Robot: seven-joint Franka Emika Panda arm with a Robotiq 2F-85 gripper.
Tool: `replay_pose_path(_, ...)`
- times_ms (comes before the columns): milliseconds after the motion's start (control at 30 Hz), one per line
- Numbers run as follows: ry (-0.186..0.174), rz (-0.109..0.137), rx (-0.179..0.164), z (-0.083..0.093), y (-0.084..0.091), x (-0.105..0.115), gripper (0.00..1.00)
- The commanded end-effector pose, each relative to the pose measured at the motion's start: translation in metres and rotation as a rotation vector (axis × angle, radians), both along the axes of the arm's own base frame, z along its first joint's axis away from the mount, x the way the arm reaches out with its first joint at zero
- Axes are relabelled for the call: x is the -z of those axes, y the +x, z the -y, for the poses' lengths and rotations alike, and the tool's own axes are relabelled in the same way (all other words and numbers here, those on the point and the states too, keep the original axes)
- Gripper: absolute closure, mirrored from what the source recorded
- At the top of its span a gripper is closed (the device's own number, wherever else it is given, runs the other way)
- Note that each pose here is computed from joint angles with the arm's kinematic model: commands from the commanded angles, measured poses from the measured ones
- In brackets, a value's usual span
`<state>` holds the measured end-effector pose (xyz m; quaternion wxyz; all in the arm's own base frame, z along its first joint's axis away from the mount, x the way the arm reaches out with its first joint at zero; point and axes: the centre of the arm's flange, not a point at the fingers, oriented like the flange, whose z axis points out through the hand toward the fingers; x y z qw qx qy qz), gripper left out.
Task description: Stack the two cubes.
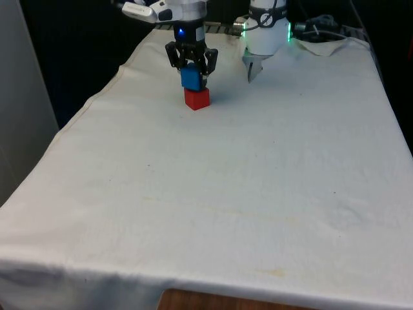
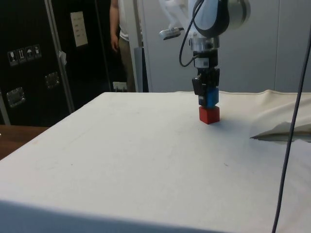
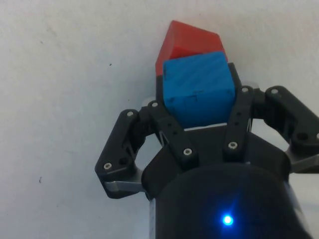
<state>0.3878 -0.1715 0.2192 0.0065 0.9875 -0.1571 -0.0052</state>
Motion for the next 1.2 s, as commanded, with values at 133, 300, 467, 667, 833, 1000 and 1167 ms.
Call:
replay_pose_path(133,0.017,0.006,0.023,-0.0023,-0.0014,0.0014,1.0)
replay_pose_path(300,0.014,-0.004,0.031,-0.0001,-0.0023,0.004,1.0)
replay_pose_path(467,0.028,0.002,0.049,-0.0014,-0.0027,0.004,1.0)
replay_pose_path(667,0.039,0.001,0.063,-0.0018,-0.0025,0.0032,1.0)
replay_pose_path(833,0.05,0.0,0.078,-0.0014,-0.0024,0.0027,1.0)
replay_pose_path(1000,0.062,-0.002,0.092,-0.0015,-0.0023,0.0024,1.0)
replay_pose_path(1167,0.077,-0.001,0.111,-0.0015,-0.0017,0.002,1.0)
